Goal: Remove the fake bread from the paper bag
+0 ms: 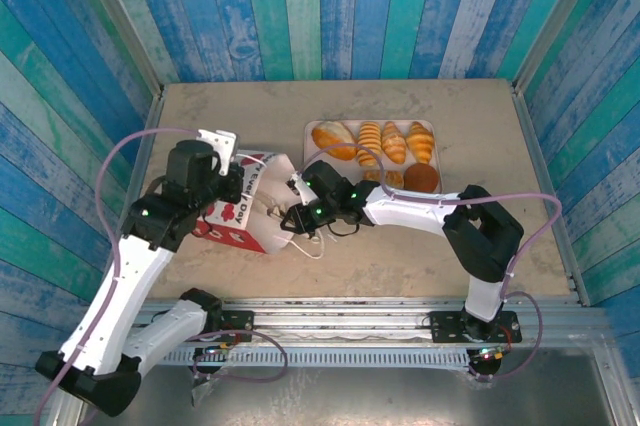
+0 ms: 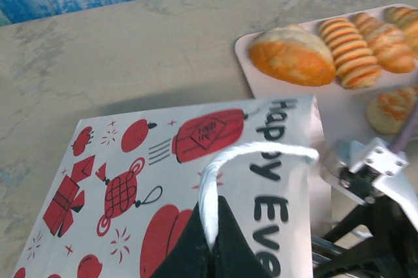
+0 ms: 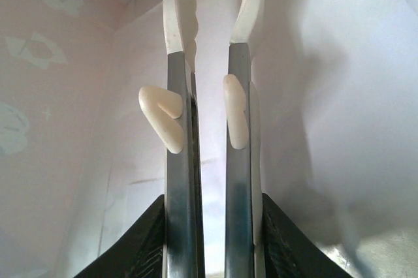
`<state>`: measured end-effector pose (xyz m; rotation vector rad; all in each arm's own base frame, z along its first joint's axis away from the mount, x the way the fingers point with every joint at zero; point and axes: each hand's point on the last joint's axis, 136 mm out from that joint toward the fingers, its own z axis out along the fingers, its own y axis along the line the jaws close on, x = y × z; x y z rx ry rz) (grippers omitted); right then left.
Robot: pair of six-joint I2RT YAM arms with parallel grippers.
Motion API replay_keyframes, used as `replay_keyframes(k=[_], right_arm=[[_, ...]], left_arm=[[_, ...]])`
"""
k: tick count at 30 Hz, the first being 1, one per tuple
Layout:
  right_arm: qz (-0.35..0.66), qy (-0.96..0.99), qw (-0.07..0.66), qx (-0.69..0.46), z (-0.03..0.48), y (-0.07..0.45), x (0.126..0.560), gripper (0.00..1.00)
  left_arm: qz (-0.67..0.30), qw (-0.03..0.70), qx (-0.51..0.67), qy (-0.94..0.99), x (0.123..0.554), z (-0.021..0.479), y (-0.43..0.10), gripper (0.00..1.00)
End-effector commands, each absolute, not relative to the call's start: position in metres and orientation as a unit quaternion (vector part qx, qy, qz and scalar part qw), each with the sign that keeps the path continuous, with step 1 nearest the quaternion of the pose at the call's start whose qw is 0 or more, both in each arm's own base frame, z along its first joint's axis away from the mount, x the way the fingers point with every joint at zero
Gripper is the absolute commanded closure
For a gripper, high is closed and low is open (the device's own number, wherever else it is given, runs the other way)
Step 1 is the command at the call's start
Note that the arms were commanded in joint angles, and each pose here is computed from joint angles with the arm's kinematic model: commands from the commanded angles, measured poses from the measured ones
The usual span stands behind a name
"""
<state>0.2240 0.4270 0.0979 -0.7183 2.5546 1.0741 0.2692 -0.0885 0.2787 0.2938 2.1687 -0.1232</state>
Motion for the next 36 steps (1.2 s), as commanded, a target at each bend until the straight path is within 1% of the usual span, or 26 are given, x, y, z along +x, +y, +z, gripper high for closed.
replay_keyframes(k=[1,5,10,13,15,19,21,24,27,29,31,34,36], right_arm=[[0.368,0.879,0.166,-0.253,0.115,0.421,0.223,0.64],[0.359,0.881,0.164,-0.26,0.113,0.422,0.216,0.61],[0.389,0.867,0.134,-0.281,0.107,0.441,0.206,0.55],[0.395,0.866,0.137,-0.276,0.107,0.444,0.208,0.55],[0.394,0.863,0.153,-0.276,0.113,0.441,0.209,0.56],[0.371,0.872,0.189,-0.256,0.127,0.41,0.214,0.58],[0.364,0.875,0.199,-0.25,0.129,0.395,0.213,0.59],[0.361,0.873,0.206,-0.255,0.128,0.382,0.206,0.58],[0.388,0.857,0.201,-0.273,0.132,0.383,0.194,0.59],[0.405,0.846,0.193,-0.289,0.134,0.388,0.184,0.59],[0.411,0.837,0.199,-0.302,0.139,0.388,0.177,0.6],[0.41,0.832,0.231,-0.295,0.15,0.377,0.178,0.59],[0.409,0.825,0.253,-0.295,0.161,0.37,0.18,0.59]], left_arm=[[-0.047,0.466,0.101,0.878,0.282,0.278,-0.089,1.0],[-0.048,0.489,0.104,0.865,0.286,0.284,-0.09,1.0],[-0.059,0.487,0.122,0.863,0.286,0.27,-0.097,1.0],[-0.061,0.502,0.117,0.855,0.288,0.263,-0.097,1.0],[-0.034,0.51,0.09,0.855,0.292,0.254,-0.085,1.0],[-0.01,0.502,0.067,0.862,0.297,0.245,-0.075,1.0],[0.024,0.502,0.056,0.863,0.296,0.244,-0.063,1.0],[0.096,0.505,0.056,0.856,0.284,0.255,-0.036,1.0],[0.161,0.542,0.076,0.821,0.267,0.281,-0.014,1.0],[0.168,0.565,0.087,0.803,0.257,0.292,-0.01,1.0],[0.18,0.573,0.104,0.793,0.248,0.295,-0.006,1.0],[0.194,0.592,0.096,0.777,0.241,0.297,0.001,1.0],[0.172,0.609,0.108,0.767,0.243,0.294,-0.008,1.0]])
